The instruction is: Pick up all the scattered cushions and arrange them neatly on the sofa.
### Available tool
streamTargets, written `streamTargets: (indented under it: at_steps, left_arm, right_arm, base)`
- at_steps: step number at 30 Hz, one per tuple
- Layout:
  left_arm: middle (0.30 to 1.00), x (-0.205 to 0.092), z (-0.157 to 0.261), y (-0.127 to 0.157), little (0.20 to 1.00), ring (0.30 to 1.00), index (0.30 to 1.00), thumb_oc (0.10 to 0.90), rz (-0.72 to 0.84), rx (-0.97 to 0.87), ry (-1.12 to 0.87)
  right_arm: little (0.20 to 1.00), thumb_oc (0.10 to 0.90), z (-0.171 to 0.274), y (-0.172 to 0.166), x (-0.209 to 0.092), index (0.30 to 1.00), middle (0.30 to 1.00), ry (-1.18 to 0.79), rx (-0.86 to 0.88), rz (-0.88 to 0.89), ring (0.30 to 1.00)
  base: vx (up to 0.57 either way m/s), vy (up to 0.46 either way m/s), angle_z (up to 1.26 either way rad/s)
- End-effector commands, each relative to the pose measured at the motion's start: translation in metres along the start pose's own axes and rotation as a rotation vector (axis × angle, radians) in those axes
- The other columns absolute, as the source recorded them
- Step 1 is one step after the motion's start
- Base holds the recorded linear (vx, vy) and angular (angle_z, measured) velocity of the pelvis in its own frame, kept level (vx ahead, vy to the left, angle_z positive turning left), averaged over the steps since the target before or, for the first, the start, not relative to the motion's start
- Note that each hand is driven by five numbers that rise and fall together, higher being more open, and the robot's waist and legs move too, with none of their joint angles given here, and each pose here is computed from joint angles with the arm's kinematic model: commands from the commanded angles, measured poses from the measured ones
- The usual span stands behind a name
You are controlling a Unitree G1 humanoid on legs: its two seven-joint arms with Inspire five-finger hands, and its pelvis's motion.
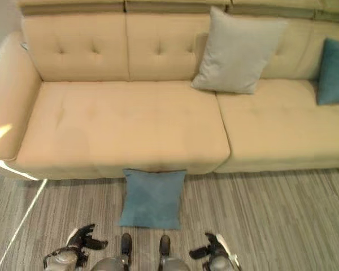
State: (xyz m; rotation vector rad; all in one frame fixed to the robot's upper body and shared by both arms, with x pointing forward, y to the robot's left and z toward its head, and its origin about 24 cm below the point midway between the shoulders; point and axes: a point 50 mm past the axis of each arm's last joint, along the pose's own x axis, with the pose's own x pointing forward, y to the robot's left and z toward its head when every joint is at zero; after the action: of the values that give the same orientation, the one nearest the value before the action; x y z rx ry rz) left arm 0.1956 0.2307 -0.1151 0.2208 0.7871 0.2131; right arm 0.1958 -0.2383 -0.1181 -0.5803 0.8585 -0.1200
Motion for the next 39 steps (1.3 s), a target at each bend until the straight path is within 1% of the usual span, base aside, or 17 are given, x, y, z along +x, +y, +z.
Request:
streamTargets:
  at_steps: [1, 2, 3, 5, 6, 11, 12, 14, 16, 20, 21, 22, 25, 26, 27, 32, 39]
  left_arm:
    - [0.9, 0.004, 0.03, 0.0, 0.9, 0.9, 0.9, 0.8, 0.033, -0.084, -0.133]
    - [0.9, 0.005, 0.044, 0.0, 0.9, 0.9, 0.9, 0.8, 0.041, -0.104, -0.177]
    - [0.9, 0.007, 0.076, -0.002, 0.9, 0.9, 0.9, 0.8, 0.043, -0.142, -0.283]
    - [0.9, 0.006, 0.096, -0.003, 0.9, 0.9, 0.9, 0.8, 0.046, -0.152, -0.347]
    - [0.9, 0.006, 0.096, -0.003, 0.9, 0.9, 0.9, 0.8, 0.046, -0.152, -0.347]
    - [0.9, 0.0, 0.157, -0.004, 0.9, 0.9, 0.9, 0.8, 0.059, -0.216, -0.528]
    - [0.9, -0.003, 0.178, -0.004, 0.9, 0.9, 0.9, 0.8, 0.068, -0.22, -0.585]
    - [0.9, -0.004, 0.187, -0.004, 0.9, 0.9, 0.9, 0.8, 0.069, -0.223, -0.605]
    - [0.9, -0.006, 0.206, -0.003, 0.9, 0.9, 0.9, 0.8, 0.077, -0.259, -0.642]
    - [0.9, -0.006, 0.206, -0.003, 0.9, 0.9, 0.9, 0.8, 0.077, -0.259, -0.642]
    - [0.9, -0.018, 0.259, 0.008, 0.9, 0.9, 0.9, 0.8, 0.118, -0.346, -0.751]
    - [0.9, -0.02, 0.268, 0.014, 0.9, 0.9, 0.9, 0.8, 0.126, -0.343, -0.766]
    - [0.9, -0.024, 0.28, 0.019, 0.9, 0.9, 0.9, 0.8, 0.142, -0.327, -0.795]
    - [0.9, -0.029, 0.293, 0.024, 0.9, 0.9, 0.9, 0.8, 0.15, -0.317, -0.829]
    - [0.9, -0.03, 0.294, 0.024, 0.9, 0.9, 0.9, 0.8, 0.15, -0.318, -0.83]
    - [0.9, -0.047, 0.33, 0.031, 0.9, 0.9, 0.9, 0.8, 0.134, -0.347, -0.909]
    - [0.9, -0.065, 0.36, 0.032, 0.9, 0.9, 0.9, 0.8, 0.111, -0.364, -0.984]
  right_arm:
    - [0.9, 0.8, 0.003, -0.019, 0.0, 0.9, 0.9, -0.043, 0.039, -0.101, 0.9]
    - [0.9, 0.8, 0.013, -0.025, 0.002, 0.9, 0.9, -0.074, 0.068, -0.13, 0.9]
    - [0.9, 0.8, 0.036, -0.04, 0.006, 0.9, 0.9, -0.143, 0.115, -0.192, 0.9]
    - [0.9, 0.8, 0.055, -0.05, 0.006, 0.9, 0.9, -0.202, 0.15, -0.241, 0.9]
    - [0.9, 0.8, 0.055, -0.05, 0.006, 0.9, 0.9, -0.202, 0.15, -0.241, 0.9]
    - [0.9, 0.8, 0.11, -0.081, 0.002, 0.9, 0.9, -0.376, 0.298, -0.372, 0.9]
    - [0.9, 0.8, 0.13, -0.092, -0.001, 0.9, 0.9, -0.434, 0.341, -0.411, 0.9]
    - [0.9, 0.8, 0.139, -0.097, -0.002, 0.9, 0.9, -0.457, 0.362, -0.428, 0.9]
    - [0.9, 0.8, 0.167, -0.109, -0.009, 0.9, 0.9, -0.54, 0.399, -0.457, 0.9]
    - [0.9, 0.8, 0.167, -0.109, -0.009, 0.9, 0.9, -0.54, 0.399, -0.457, 0.9]
    - [0.9, 0.8, 0.221, -0.145, -0.029, 0.9, 0.9, -0.7, 0.452, -0.557, 0.9]
    - [0.9, 0.8, 0.23, -0.157, -0.034, 0.9, 0.9, -0.722, 0.449, -0.589, 0.9]
    - [0.9, 0.8, 0.24, -0.167, -0.039, 0.9, 0.9, -0.756, 0.458, -0.611, 0.9]
    - [0.9, 0.8, 0.25, -0.181, -0.047, 0.9, 0.9, -0.792, 0.467, -0.642, 0.9]
    - [0.9, 0.8, 0.251, -0.181, -0.048, 0.9, 0.9, -0.794, 0.468, -0.642, 0.9]
    - [0.9, 0.8, 0.275, -0.218, -0.069, 0.9, 0.9, -0.875, 0.471, -0.674, 0.9]
    - [0.9, 0.8, 0.299, -0.243, -0.091, 0.9, 0.9, -0.946, 0.428, -0.693, 0.9]
  base:
    - [-0.12, -0.056, -0.27]
    - [-0.11, -0.04, 0.29]
    - [-0.11, -0.04, 0.14]
    - [-0.1, -0.032, -0.09]
    - [-0.12, -0.028, -0.04]
    - [-0.12, -0.014, -0.02]
    - [-0.08, 0.02, 0.01]
    - [-0.05, 0.03, 0.0]
    - [-0.04, 0.035, -0.1]
    - [-0.02, 0.0, -0.09]
    - [-0.06, -0.013, 0.06]
    - [-0.06, -0.012, 0.02]
    - [0.03, -0.03, -0.07]
    - [0.03, -0.046, 0.0]
    - [0.06, -0.074, 0.03]
    - [0.07, -0.07, 0.04]
    - [0.06, -0.038, -0.01]
